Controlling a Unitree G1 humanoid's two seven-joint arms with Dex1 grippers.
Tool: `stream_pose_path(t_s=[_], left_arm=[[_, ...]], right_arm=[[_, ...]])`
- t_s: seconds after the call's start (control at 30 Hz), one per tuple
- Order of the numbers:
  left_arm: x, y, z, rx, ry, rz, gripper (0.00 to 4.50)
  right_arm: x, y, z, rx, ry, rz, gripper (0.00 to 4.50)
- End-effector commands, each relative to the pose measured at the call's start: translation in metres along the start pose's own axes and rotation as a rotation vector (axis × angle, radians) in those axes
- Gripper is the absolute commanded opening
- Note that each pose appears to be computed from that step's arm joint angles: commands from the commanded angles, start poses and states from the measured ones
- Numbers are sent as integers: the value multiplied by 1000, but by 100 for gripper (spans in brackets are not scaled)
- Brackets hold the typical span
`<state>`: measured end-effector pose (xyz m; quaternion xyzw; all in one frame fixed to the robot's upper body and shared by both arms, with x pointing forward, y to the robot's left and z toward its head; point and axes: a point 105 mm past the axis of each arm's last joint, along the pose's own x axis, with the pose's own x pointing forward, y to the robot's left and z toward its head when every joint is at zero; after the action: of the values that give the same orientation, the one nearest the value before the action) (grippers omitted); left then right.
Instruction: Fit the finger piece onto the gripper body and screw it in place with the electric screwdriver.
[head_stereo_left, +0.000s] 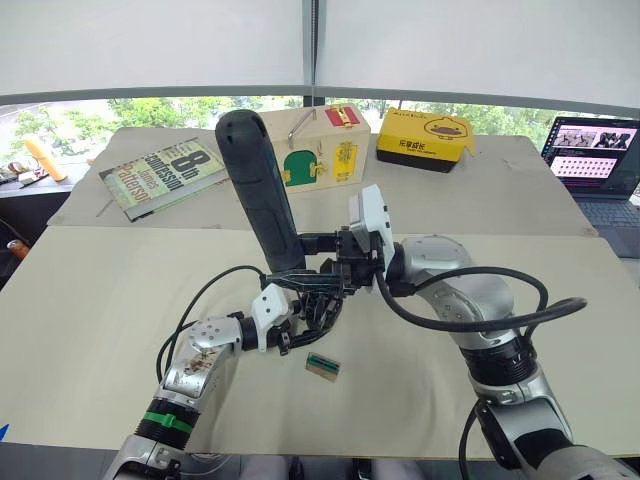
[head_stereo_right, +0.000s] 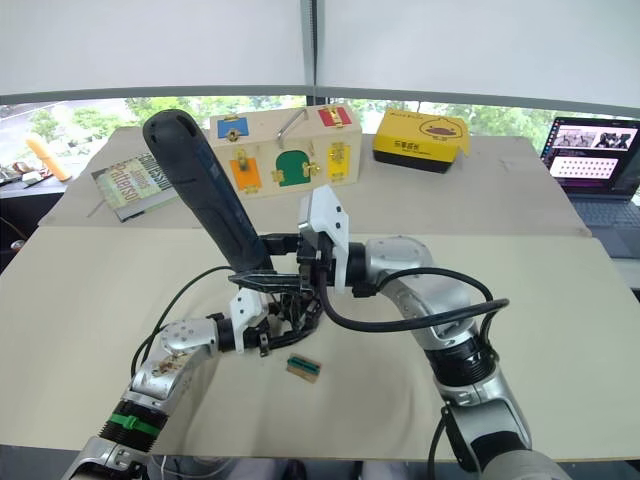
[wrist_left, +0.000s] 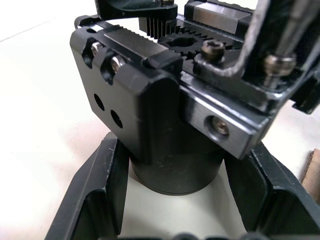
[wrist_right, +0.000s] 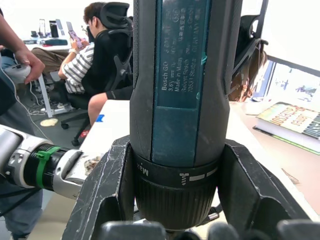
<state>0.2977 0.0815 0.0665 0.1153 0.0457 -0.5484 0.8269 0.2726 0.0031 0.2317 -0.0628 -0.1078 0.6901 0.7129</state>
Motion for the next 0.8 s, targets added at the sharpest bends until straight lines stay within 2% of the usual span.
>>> stream_pose_path(t_s=[0.03, 0.47, 0.8], left_arm=[[-2, -10, -27, -77, 88, -19, 227], [-4, -9, -27, -73, 97, -27, 227], [-6, -9, -27, -74, 104, -34, 227]], right_arm=[[-3, 1, 11, -65, -66, -12, 190], [-13, 0, -16, 20, -87, -73, 190], [-11, -6, -39, 52, 3, -113, 190]])
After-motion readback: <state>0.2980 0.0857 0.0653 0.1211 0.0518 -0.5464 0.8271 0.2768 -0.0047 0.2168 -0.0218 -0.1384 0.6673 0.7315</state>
